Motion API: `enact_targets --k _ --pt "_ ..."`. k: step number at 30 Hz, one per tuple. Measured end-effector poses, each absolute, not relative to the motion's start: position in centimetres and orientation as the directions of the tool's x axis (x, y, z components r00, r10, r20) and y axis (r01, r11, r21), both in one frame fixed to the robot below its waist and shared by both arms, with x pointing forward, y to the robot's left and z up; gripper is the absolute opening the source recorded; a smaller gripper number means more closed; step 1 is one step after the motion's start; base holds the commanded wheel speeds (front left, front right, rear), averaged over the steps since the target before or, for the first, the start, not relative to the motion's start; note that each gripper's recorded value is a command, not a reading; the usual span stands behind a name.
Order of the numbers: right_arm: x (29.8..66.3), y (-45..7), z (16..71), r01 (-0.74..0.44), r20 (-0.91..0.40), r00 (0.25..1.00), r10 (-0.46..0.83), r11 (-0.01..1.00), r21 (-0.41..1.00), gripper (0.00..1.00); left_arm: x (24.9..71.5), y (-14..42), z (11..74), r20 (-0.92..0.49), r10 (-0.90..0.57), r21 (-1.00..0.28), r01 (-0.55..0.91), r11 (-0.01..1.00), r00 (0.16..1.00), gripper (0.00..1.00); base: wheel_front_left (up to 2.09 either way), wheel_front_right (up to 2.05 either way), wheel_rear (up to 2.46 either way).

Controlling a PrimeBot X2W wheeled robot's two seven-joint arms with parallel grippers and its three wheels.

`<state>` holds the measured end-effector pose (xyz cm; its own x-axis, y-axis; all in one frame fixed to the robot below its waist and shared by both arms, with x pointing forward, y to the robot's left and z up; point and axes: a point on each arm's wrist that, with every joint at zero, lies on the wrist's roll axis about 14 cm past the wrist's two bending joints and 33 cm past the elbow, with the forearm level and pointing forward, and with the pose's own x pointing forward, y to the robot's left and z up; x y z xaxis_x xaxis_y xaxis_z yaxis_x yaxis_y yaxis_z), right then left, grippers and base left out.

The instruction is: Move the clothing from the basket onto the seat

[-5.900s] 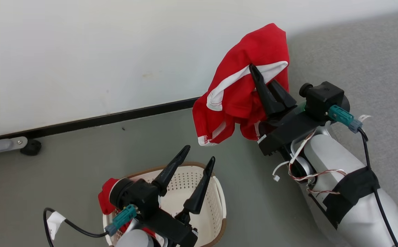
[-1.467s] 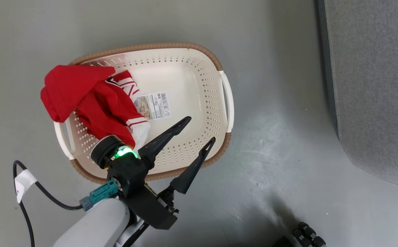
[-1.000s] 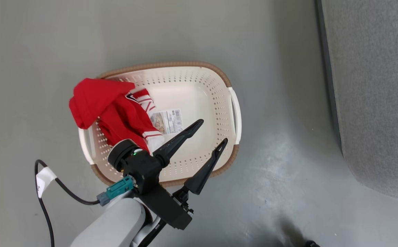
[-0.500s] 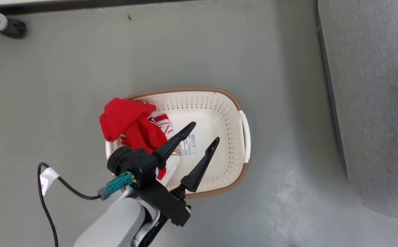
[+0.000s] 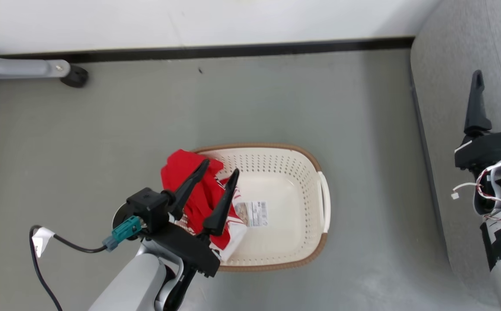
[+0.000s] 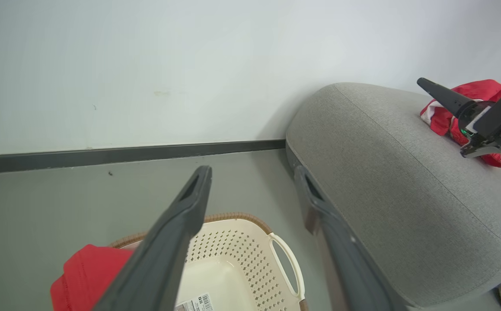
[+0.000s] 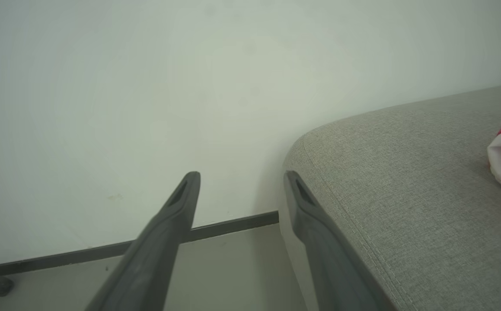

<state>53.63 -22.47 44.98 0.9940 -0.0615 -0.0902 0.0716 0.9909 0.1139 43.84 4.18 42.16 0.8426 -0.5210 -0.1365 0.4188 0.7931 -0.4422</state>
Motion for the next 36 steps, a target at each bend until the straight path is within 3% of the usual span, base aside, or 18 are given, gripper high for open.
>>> enact_targets --k 10,19,36 --pt "52.5 -16.6 47.3 -0.07 -0.04 0.996 0.078 0.984 0.163 1.0 43.4 9.7 44.0 -0.134 -0.343 -0.392 0.268 0.88 0.93 1.0 0.0 0.0 0.0" --pt "49.8 -11.5 48.8 -0.223 -0.015 0.974 0.226 0.969 0.11 1.0 41.6 14.6 44.9 -0.139 -0.172 -0.337 0.117 0.934 0.975 1.0 0.0 0.0 0.0" --pt "44.6 -8.4 49.4 -0.311 0.002 0.95 0.312 0.944 0.108 1.0 38.0 18.2 45.9 -0.116 -0.043 -0.255 0.012 0.967 0.992 1.0 0.0 0.0 0.0"
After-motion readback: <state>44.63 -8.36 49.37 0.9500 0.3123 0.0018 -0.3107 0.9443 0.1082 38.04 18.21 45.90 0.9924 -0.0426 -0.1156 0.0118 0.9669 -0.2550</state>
